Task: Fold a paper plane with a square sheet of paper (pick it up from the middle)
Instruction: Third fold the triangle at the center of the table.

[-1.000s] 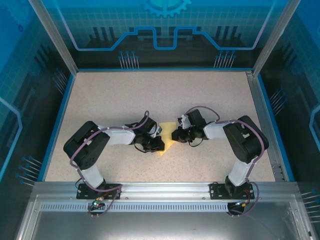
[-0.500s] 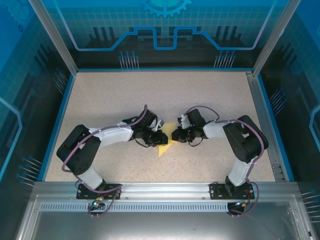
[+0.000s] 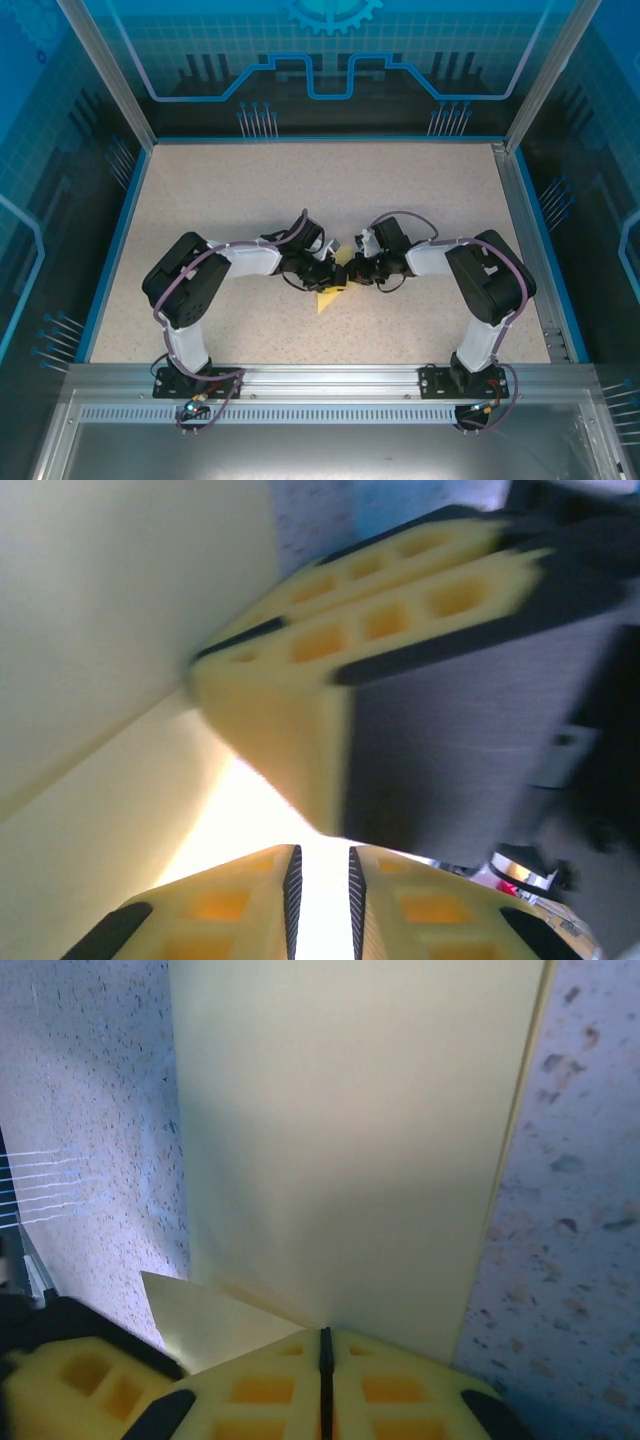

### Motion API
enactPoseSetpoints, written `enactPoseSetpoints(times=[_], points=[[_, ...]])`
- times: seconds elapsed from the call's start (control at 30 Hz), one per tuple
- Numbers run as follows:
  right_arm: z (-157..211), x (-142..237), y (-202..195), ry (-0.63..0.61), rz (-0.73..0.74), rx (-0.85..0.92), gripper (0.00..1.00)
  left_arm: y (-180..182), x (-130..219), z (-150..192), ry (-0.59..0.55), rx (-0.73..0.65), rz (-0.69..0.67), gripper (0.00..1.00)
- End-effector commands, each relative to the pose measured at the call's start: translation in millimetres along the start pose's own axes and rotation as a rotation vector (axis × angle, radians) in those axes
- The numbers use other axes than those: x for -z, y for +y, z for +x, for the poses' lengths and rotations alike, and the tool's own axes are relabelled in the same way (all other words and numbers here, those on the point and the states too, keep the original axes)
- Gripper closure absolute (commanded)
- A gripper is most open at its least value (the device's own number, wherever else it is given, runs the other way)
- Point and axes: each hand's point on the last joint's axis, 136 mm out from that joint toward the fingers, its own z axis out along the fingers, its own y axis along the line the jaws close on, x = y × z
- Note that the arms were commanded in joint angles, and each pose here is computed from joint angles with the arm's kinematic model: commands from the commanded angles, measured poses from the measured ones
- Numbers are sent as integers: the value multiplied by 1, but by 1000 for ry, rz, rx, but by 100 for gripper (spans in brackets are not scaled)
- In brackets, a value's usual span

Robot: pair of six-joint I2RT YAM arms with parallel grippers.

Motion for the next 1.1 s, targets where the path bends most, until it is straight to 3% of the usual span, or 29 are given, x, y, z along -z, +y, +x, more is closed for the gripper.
enactPoseSetpoints(times=[0.0, 0.3, 1.07], points=[[18, -10, -35, 46, 128, -49, 90, 38, -9, 19, 47, 49, -105, 78], [17, -8, -34, 39, 130, -48, 91, 60, -3, 22, 12, 53, -208, 81], [18, -4, -36, 52, 168, -41, 91, 79, 23, 57, 38, 78, -301, 80]])
